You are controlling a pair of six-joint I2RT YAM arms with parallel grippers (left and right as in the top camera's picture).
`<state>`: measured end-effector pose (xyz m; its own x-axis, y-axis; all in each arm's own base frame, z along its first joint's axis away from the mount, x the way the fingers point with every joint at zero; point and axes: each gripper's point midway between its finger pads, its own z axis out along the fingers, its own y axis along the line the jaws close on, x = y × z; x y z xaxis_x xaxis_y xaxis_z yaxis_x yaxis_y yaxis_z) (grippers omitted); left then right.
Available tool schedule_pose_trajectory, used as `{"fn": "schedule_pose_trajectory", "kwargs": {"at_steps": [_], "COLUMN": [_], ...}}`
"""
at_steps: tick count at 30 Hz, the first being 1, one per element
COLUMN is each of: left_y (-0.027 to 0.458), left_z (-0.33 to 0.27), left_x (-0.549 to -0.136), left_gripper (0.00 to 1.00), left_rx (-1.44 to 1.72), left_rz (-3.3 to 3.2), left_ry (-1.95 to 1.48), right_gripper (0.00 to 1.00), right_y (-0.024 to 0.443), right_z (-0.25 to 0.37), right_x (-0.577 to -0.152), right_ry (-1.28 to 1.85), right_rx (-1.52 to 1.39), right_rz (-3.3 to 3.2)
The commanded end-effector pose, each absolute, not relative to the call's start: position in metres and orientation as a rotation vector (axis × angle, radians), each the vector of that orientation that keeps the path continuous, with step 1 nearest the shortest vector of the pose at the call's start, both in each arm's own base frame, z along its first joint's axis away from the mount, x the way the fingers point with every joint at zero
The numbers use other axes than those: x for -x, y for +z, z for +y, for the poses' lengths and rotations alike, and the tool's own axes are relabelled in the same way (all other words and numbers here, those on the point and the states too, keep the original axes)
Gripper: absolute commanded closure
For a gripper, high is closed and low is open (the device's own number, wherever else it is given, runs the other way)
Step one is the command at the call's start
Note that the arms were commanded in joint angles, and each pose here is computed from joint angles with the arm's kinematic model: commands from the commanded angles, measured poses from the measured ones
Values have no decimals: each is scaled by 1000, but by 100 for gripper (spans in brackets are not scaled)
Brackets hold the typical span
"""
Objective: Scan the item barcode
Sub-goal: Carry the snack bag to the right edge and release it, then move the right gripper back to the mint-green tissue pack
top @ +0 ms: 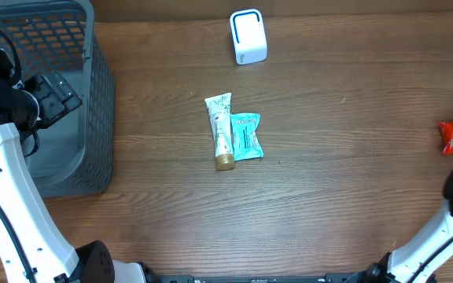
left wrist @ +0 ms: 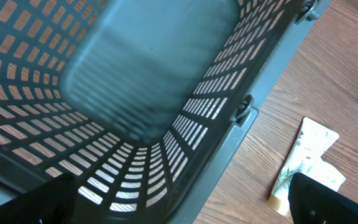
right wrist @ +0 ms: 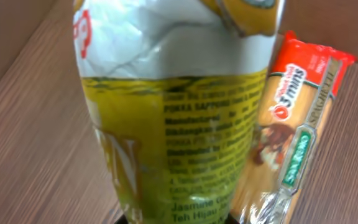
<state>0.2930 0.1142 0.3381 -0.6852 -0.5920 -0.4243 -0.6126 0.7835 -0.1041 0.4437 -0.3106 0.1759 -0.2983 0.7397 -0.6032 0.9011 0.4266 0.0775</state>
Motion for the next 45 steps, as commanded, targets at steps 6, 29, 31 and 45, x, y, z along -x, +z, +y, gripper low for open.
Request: {"fn": "schedule_pose_trajectory", "kwargs": {"at_steps": [6, 29, 31, 45], "left_y": [339, 339, 339, 339], "left_z": [116, 116, 116, 116], "left_x": [-293, -293, -293, -293], "left_gripper": [0, 0, 0, 0], "left_rx": [884, 883, 883, 883], "left_rz": [2541, 2541, 2541, 2541], "left_ry": [86, 85, 85, 85], "right_gripper": [82, 60, 54, 15], "right_y": [132, 146, 171, 167], "right_z": [-365, -315, -276, 9], "right_x": [-418, -453, -469, -426], "right_ry": [-291, 201, 477, 1192], "right_rx": [-1538, -1369, -1174, -158], "right_rz": [2051, 2125, 2162, 2687]}}
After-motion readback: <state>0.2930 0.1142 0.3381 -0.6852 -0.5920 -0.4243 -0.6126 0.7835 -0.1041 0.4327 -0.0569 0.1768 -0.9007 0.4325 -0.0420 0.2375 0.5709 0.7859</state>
